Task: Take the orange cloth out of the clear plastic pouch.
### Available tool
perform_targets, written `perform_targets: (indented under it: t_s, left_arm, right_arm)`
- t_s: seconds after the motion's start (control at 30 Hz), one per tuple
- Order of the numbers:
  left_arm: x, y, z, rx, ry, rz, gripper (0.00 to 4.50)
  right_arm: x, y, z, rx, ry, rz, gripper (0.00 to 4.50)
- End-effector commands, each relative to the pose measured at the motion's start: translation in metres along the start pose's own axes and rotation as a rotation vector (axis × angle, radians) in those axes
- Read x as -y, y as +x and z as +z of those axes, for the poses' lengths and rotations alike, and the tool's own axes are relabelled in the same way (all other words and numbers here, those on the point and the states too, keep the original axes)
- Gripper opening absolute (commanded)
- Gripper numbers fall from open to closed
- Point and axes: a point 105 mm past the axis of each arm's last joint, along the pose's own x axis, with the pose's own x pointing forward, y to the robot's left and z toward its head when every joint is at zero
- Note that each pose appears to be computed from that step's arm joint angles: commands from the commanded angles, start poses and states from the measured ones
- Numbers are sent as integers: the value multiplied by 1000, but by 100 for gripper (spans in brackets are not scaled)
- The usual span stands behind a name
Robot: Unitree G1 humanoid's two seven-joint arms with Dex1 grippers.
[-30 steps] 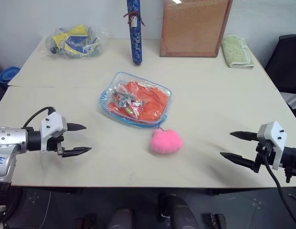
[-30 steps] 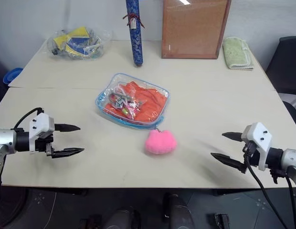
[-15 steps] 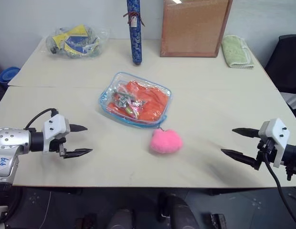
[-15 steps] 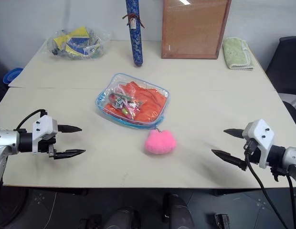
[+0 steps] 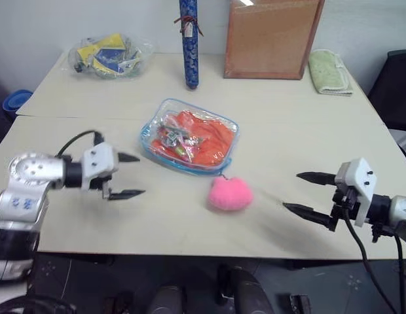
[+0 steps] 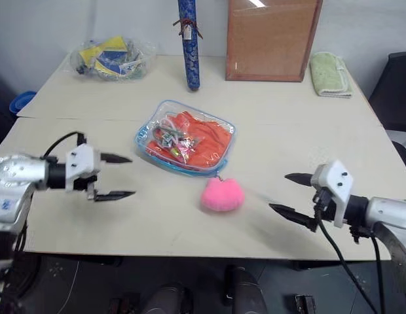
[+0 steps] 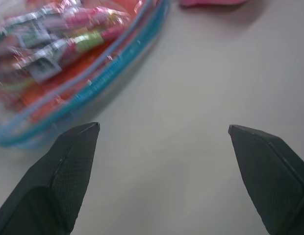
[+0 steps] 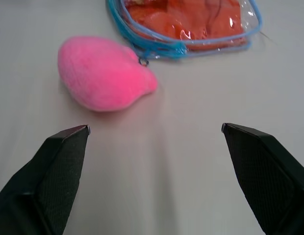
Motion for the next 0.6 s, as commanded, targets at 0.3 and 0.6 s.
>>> perform_targets:
  t_s: [0.3, 0.6]
  left_arm:
    - [-71, 59, 24, -92, 421, -8, 447]
    - [-82, 93, 23, -169, 529, 27, 447]
  right_arm:
    - [-33, 39, 46, 139, -94, 55, 450]
    - [-37, 41, 54, 153, -104, 35, 450]
